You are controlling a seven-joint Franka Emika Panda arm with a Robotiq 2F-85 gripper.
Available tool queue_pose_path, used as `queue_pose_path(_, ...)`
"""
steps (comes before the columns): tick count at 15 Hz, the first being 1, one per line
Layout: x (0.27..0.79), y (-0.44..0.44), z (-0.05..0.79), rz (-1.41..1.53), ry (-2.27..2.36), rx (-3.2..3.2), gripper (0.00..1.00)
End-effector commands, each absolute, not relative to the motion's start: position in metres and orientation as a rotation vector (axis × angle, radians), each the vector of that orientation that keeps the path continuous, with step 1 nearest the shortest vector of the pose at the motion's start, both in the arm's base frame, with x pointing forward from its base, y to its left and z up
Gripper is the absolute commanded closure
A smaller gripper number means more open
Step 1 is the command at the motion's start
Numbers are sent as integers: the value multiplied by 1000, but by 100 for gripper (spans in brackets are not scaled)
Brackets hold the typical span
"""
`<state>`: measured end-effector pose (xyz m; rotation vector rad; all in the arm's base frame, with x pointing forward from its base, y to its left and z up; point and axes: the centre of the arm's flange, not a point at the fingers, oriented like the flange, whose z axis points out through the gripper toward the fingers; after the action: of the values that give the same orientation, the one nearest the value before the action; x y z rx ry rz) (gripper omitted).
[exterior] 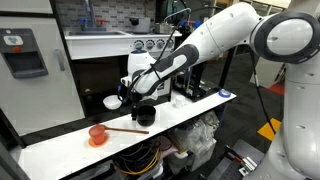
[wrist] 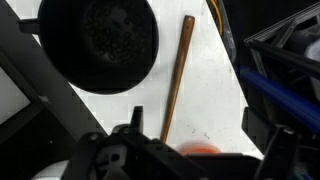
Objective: Pour the contents in the white mug into the black mug, use the wooden spoon to stir the contents in the black mug
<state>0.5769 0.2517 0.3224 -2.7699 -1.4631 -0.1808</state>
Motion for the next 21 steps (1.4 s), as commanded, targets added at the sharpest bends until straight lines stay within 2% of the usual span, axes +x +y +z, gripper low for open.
queue_pose_path(1, 586, 256, 304, -217, -1448, -2759, 0)
queue_pose_path(21, 583, 256, 302, -184, -1446, -2767, 0)
